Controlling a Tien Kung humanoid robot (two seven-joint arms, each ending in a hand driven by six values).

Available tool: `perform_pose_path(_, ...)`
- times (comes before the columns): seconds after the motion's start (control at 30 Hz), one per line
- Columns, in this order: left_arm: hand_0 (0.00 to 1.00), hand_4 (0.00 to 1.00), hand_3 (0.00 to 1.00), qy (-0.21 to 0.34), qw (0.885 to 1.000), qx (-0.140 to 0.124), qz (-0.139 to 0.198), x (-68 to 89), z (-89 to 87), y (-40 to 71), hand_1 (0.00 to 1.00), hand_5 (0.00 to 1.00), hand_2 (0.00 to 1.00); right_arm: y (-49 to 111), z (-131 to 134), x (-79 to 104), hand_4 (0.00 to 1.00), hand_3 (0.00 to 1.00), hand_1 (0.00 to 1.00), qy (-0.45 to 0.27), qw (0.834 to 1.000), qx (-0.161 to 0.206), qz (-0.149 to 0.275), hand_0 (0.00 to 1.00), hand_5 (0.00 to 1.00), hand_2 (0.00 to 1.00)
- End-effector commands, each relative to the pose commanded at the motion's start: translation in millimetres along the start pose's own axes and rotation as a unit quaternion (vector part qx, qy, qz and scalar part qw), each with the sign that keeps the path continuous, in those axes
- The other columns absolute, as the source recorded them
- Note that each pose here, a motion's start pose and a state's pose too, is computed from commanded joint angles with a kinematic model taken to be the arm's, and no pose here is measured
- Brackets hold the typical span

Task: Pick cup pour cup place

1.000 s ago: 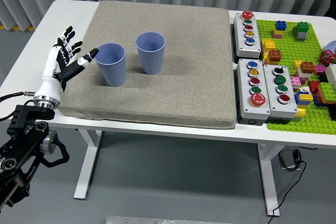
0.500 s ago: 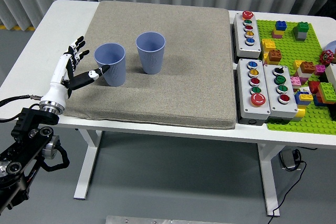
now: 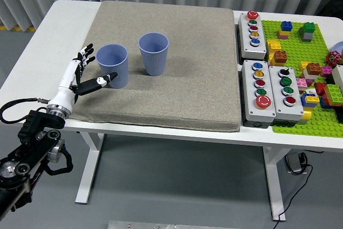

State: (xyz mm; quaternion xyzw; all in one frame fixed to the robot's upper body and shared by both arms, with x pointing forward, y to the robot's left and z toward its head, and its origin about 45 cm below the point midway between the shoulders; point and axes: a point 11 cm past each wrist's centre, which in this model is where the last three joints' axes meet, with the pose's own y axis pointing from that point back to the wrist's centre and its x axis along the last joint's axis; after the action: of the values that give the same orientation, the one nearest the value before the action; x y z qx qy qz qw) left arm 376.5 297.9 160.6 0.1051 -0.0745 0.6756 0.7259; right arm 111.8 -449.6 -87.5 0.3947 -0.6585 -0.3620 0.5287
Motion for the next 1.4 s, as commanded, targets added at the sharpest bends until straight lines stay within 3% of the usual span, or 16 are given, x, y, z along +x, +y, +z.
perform_pose_path(0.57, 0.984, 0.968, 0.998, 0.005, 1.000, 0.011, -0.007, -17.9, -8.4, -8.5, 0.928, 0.259, 0.998, -0.1, 1.9, -0.2, 0.041, 0.627, 0.704, 0.002, 1.000, -0.002, -0.001, 0.700, 0.349, 0.663)
perform_pose_path(1.1, 0.978, 0.969, 0.998, -0.012, 1.000, 0.026, -0.011, -22.0, -17.1, -16.1, 0.926, 0.264, 0.998, -0.1, 2.1, -1.1, 0.041, 0.627, 0.704, 0.005, 1.000, -0.003, -0.001, 0.700, 0.347, 0.663)
perform_pose_path(1.4, 0.966, 0.970, 0.998, -0.009, 1.000, 0.023, -0.012, -24.1, -13.1, -21.8, 0.922, 0.272, 0.998, 0.1, -1.0, -0.4, 0.038, 0.627, 0.705, 0.004, 1.000, 0.000, -0.001, 0.700, 0.345, 0.663)
